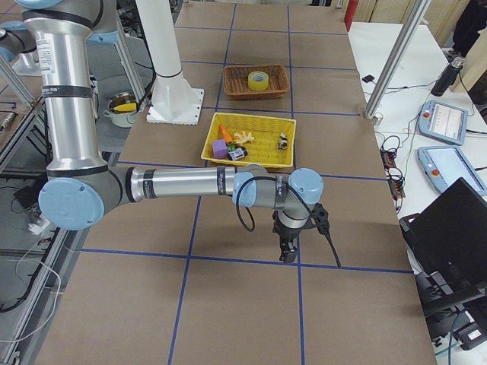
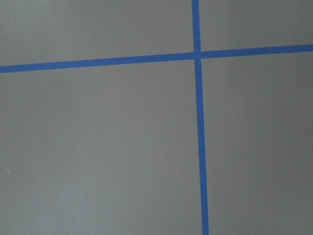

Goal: Move tape to another basket

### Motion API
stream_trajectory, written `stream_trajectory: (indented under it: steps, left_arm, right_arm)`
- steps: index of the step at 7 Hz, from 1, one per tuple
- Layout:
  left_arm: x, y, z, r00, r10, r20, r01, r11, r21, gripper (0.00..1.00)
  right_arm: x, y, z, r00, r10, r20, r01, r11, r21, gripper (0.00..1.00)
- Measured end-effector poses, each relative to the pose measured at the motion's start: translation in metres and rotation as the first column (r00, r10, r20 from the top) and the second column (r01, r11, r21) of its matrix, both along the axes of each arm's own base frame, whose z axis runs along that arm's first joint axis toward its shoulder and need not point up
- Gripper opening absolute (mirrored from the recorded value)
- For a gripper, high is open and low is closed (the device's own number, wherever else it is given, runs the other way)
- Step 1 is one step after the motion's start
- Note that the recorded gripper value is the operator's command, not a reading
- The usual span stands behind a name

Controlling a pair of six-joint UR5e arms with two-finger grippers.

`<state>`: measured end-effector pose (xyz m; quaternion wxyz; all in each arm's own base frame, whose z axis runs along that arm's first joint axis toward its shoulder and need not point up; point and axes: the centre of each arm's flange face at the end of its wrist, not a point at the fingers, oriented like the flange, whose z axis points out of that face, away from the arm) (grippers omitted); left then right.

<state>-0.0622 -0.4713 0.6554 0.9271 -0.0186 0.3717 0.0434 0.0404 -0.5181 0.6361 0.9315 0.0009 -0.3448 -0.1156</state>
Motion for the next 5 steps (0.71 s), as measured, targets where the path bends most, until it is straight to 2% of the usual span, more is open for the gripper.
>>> stream_trajectory:
  steps: [5]
  left_arm:
    - [-0.0002, -0.0005, -0.0012, 1.0, -0.001, 0.0, 0.001, 1.0, 0.007, 0.98]
  right_arm:
    - [-0.0004, -0.0012, -0.004, 1.0, 0.0, 0.002, 0.0, 1.0, 0.009, 1.0]
